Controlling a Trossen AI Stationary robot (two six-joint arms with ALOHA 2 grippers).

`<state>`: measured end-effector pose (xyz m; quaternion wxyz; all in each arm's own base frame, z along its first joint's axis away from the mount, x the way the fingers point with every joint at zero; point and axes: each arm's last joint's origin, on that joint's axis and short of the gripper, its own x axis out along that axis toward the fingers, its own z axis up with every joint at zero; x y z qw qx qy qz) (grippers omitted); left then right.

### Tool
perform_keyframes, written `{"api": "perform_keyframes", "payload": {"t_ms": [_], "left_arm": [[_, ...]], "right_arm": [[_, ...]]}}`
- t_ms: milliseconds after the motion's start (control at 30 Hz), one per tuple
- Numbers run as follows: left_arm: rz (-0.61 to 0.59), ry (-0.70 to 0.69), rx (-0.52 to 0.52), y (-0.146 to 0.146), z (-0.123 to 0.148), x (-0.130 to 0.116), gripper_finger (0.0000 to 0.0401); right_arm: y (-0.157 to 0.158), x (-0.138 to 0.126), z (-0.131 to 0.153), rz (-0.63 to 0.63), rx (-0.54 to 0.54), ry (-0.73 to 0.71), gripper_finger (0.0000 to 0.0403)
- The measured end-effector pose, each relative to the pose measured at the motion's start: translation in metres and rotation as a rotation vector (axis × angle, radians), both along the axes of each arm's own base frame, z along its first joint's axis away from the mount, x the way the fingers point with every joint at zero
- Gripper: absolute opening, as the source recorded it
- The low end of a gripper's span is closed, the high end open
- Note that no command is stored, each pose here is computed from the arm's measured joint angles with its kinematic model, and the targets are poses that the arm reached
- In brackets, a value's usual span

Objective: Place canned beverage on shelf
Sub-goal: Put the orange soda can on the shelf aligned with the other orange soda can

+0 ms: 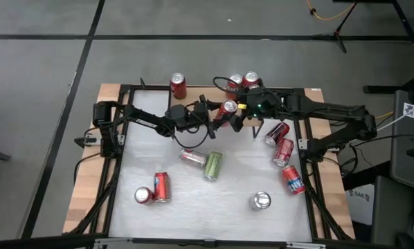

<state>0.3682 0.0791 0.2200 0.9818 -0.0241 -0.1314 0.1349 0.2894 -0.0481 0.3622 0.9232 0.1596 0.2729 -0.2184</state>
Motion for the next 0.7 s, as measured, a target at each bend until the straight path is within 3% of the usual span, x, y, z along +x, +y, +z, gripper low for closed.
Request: {"api": "perform_keyframes", "payload": {"t_ms": [700], "left_arm": [[0.007, -0.006, 0.021, -0.003, 0.001, 0.000, 0.0271]], "right_arm": [[-0.002, 0.013, -0.010, 0.013, 0.011, 0.012, 0.0390]]}}
